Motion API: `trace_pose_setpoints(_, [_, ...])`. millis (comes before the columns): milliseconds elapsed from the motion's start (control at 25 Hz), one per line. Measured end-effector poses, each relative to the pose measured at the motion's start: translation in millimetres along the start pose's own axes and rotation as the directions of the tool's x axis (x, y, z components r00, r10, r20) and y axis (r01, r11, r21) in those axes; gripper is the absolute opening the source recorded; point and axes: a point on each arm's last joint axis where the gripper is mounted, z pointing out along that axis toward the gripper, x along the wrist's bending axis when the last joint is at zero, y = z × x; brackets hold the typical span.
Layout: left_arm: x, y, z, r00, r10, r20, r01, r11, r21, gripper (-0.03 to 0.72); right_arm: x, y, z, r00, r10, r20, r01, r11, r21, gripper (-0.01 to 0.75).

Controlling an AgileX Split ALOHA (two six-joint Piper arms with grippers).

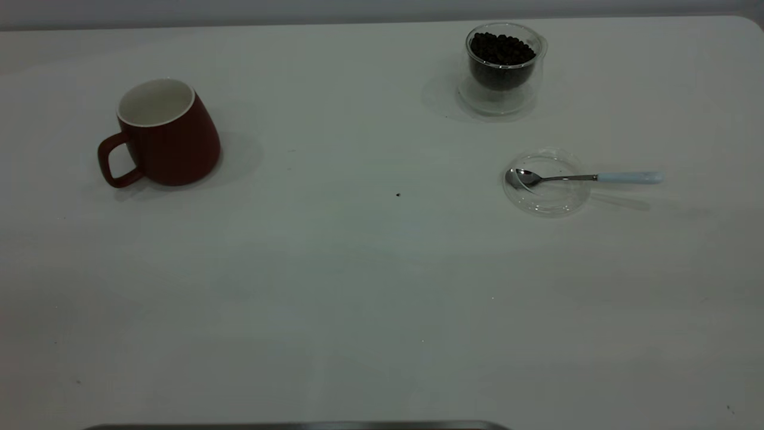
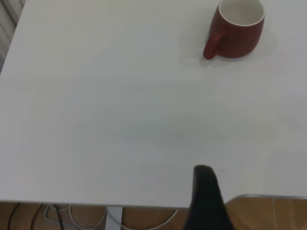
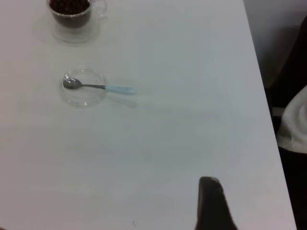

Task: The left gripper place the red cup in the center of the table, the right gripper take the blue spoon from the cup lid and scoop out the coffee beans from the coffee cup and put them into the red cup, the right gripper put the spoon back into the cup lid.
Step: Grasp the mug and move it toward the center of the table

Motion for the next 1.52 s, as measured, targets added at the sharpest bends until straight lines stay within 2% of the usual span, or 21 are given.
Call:
trace_pose_setpoints(1240, [1.5, 0.5, 0.3, 1.000, 0.009, -0.017, -0.009, 1.000, 0.003, 0.587, 0.0, 0.0, 0.0, 1.000, 0.000, 0.000, 0.000, 1.000, 0.000, 0.496])
trace_pose_setpoints(1360, [3.5, 11.0, 0.5, 0.999, 0.019, -0.039, -0.018, 1.000, 0.024, 0.587, 0.0, 0.0, 0.0, 1.000, 0.000, 0.000, 0.000, 1.000, 0.000, 0.496])
trace_pose_setpoints(1520, [2.8, 49.6, 9.5, 0.999, 0.036, -0.037, -0.033, 0.997, 0.075, 0.587, 0.0, 0.0, 0.0, 1.000, 0.000, 0.000, 0.000, 1.000, 0.000, 0.496])
